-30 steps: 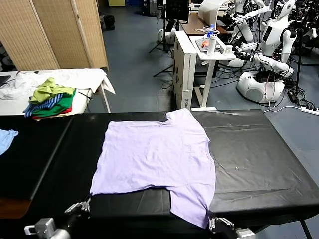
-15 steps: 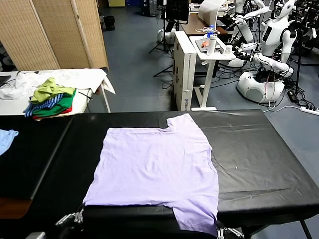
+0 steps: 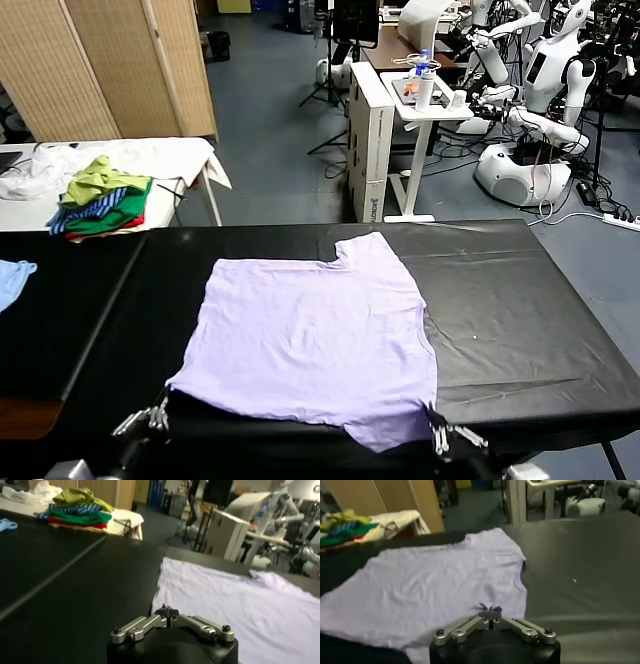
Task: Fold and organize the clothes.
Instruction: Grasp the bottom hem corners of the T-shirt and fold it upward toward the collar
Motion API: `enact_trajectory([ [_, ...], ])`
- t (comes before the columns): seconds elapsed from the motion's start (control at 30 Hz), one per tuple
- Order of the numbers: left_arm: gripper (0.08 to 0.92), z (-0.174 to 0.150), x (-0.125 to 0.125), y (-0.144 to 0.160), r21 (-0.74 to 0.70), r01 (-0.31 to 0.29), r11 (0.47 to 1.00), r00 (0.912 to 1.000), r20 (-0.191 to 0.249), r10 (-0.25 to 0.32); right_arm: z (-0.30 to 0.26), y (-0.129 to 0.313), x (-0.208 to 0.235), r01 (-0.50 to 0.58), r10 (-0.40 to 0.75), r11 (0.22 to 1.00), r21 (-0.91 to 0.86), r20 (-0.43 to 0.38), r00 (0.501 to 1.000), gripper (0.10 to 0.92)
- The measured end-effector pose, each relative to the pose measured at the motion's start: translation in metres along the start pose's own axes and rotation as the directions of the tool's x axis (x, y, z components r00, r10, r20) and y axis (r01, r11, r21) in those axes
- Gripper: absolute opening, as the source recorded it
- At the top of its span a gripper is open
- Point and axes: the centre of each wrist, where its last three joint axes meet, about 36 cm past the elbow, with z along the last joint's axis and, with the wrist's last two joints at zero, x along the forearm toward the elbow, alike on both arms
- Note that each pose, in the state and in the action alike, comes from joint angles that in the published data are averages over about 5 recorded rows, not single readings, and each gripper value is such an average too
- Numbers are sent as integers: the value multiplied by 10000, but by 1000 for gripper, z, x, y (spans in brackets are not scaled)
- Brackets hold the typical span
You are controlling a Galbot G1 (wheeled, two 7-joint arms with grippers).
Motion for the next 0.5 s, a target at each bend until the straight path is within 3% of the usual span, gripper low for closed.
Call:
enact_trajectory([
  [0.17, 145, -3, -22, 3, -165, -3, 9999, 9991, 423, 10, 1, -6, -30, -19, 15, 9998, 221, 194, 9998, 140],
  [0.5, 145, -1, -55, 9, -607, 27, 9982, 9978, 668, 13, 5, -16, -73, -554, 544, 9979, 343, 294, 9981, 140],
])
